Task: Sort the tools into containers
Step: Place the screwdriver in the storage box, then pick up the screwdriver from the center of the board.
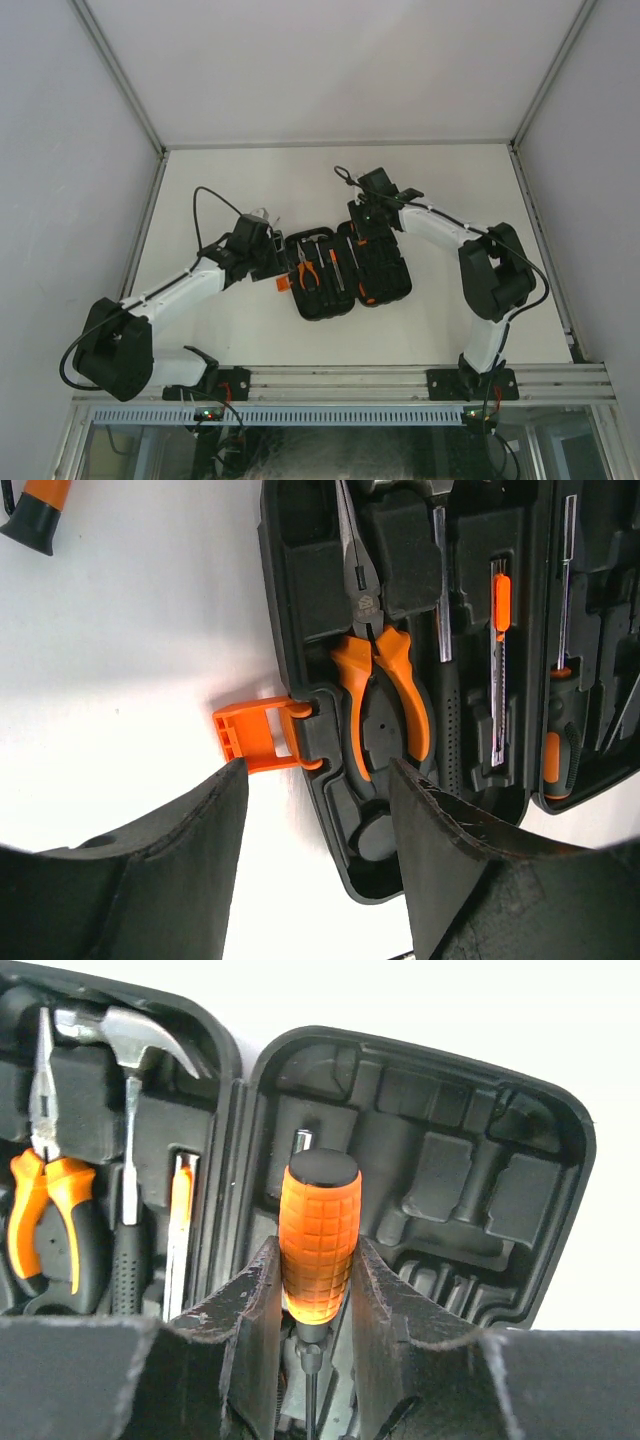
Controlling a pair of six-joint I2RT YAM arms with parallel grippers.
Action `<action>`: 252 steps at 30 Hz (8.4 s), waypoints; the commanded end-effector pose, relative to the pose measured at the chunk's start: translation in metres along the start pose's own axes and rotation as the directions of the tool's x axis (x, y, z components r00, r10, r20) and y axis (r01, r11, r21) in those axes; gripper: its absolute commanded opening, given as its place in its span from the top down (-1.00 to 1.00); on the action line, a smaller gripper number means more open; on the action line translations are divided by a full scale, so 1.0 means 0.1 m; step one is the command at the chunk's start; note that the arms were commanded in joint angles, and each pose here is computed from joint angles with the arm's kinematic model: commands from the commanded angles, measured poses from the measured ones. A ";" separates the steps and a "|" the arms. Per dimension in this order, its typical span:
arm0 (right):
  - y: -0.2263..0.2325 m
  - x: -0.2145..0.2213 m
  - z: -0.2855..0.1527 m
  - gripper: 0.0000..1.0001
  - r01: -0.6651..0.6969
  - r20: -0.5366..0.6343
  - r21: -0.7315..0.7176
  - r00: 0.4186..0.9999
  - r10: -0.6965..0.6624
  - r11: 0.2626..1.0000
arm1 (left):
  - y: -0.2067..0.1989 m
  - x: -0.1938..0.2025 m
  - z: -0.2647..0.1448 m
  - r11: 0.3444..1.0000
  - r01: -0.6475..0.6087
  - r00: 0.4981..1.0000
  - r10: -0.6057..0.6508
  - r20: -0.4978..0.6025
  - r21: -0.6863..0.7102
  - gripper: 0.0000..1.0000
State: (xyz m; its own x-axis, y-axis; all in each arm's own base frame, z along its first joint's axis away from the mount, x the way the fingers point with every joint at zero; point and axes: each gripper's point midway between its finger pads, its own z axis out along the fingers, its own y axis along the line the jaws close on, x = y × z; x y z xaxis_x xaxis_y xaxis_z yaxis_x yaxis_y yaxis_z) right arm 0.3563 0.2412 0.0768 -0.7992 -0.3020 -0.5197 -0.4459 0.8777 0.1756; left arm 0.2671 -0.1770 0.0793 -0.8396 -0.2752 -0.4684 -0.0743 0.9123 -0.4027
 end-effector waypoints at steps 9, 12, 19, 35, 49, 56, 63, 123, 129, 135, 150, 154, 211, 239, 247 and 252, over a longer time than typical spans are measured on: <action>-0.12 -0.28 0.13 0.86 0.038 0.032 0.095 0.999 -0.041 0.995 | -0.11 -0.15 -0.08 0.999 -0.013 0.999 0.012 0.041 0.034 -0.24; -0.13 -0.25 0.18 0.79 0.040 0.017 0.097 0.999 -0.041 0.995 | -0.10 -0.14 -0.08 0.999 -0.014 0.999 0.012 0.041 0.033 -0.24; -0.14 -0.16 0.29 0.60 0.015 -0.021 0.103 1.000 -0.013 0.995 | -0.08 -0.11 -0.07 0.999 -0.010 0.999 0.009 0.037 0.034 -0.24; -0.22 -0.22 0.22 0.14 -0.043 0.011 0.154 0.999 0.042 0.987 | -0.09 -0.09 -0.06 0.999 -0.016 1.000 0.015 0.026 0.042 -0.24; -0.18 -0.09 -0.01 0.21 -0.039 -0.027 0.143 0.999 0.043 0.989 | -0.12 -0.09 -0.03 0.999 -0.016 1.000 0.015 0.018 0.049 -0.24; -0.12 0.05 0.09 0.36 -0.042 -0.083 0.096 0.995 0.051 0.994 | -0.11 -0.08 -0.02 0.999 -0.017 1.000 0.017 0.013 0.049 -0.24; -0.15 0.08 0.21 0.46 -0.054 -0.106 0.108 0.992 0.066 0.993 | -0.11 -0.05 0.02 0.999 -0.017 1.000 0.017 -0.004 0.050 -0.24; -0.07 0.21 0.15 0.63 -0.080 -0.115 0.085 0.989 0.090 0.993 | -0.12 0.01 0.09 0.998 -0.016 0.999 0.017 -0.032 0.056 -0.23; -0.08 0.28 0.23 0.72 -0.078 -0.146 0.093 0.985 0.091 0.993 | -0.11 0.01 0.09 0.998 -0.016 0.999 0.017 -0.030 0.055 -0.22; -0.12 0.39 0.27 0.79 -0.068 -0.205 0.117 0.975 0.091 0.991 | -0.10 0.02 0.09 0.998 -0.015 0.999 0.017 -0.034 0.053 -0.22; -0.22 0.88 0.43 1.00 0.004 -0.455 0.184 0.887 0.081 0.983 | -0.09 0.05 0.15 0.999 -0.014 0.998 0.016 -0.056 0.043 -0.22; -0.22 1.03 0.48 1.00 0.002 -0.501 0.181 0.861 0.090 0.983 | -0.09 0.04 0.15 0.999 -0.014 0.998 0.016 -0.055 0.043 -0.22; 0.25 0.13 -0.31 0.64 -0.149 -0.046 -0.033 0.988 0.148 0.988 | 0.01 -0.32 0.27 1.000 -0.003 0.999 0.003 -0.034 0.002 -0.22; -0.13 0.29 -0.89 0.35 -0.285 0.228 -0.055 0.929 0.290 0.957 | -0.50 -1.11 0.40 0.993 -0.115 0.993 0.115 0.014 -0.001 -0.26; -0.19 0.33 -0.93 0.25 -0.274 0.238 -0.045 0.931 0.277 0.961 | 0.06 -1.36 0.11 0.972 -0.117 0.990 0.131 0.057 -0.203 -0.33; -0.19 0.38 -0.89 0.23 -0.271 0.236 -0.055 0.932 0.276 0.961 | 0.29 -1.23 0.16 0.953 -0.158 0.987 0.157 -0.023 -0.258 -0.39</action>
State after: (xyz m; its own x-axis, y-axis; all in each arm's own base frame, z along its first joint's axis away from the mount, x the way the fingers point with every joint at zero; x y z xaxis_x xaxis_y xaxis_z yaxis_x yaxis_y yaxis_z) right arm 0.2917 0.1773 0.1144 -0.8132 0.0317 -0.5812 -0.2075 0.9171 0.3404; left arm 0.3835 -0.1385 0.1071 -0.8424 -0.1875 -0.5052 -0.1056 0.9768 -0.1864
